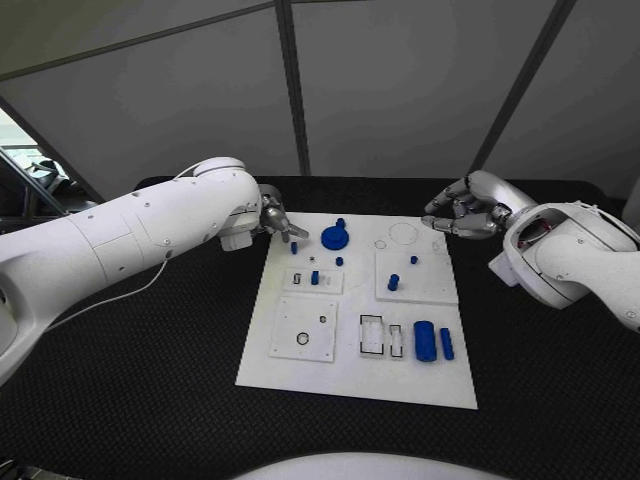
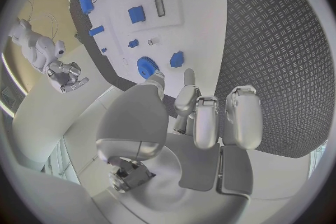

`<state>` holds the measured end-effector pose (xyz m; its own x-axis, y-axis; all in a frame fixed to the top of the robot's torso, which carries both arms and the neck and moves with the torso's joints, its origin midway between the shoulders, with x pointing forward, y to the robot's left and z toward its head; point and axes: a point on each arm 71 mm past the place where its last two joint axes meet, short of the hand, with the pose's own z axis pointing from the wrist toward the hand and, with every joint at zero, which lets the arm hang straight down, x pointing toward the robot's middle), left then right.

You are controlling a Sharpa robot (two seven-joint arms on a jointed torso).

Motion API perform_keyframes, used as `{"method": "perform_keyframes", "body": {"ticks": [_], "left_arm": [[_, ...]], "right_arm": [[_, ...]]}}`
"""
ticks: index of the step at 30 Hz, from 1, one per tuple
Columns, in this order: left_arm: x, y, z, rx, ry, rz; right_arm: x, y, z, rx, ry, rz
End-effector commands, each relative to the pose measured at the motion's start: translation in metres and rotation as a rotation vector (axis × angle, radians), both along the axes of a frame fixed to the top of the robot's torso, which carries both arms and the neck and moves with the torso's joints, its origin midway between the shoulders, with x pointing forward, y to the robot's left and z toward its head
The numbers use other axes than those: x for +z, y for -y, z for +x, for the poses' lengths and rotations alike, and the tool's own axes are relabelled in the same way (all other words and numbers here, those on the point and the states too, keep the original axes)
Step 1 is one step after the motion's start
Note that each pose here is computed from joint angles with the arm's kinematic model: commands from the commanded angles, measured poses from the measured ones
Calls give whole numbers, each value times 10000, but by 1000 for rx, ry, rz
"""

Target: Assemble the parts on the task board

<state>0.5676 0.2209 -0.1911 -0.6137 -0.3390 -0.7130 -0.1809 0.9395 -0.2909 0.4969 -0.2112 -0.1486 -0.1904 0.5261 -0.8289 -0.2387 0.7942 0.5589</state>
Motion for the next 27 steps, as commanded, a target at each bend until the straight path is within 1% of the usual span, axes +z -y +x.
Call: {"method": "perform_keyframes", "body": {"ticks": [1, 20, 27], "left_arm": [[-5, 28, -3, -41, -19, 1], [-22, 23, 0, -44, -27, 4], [-29, 32, -6, -52, -38, 9]], "right_arm": [[16, -23, -3, 13, 6, -1], [12, -30, 4, 15, 5, -2], [11, -33, 5, 16, 4, -2]]}}
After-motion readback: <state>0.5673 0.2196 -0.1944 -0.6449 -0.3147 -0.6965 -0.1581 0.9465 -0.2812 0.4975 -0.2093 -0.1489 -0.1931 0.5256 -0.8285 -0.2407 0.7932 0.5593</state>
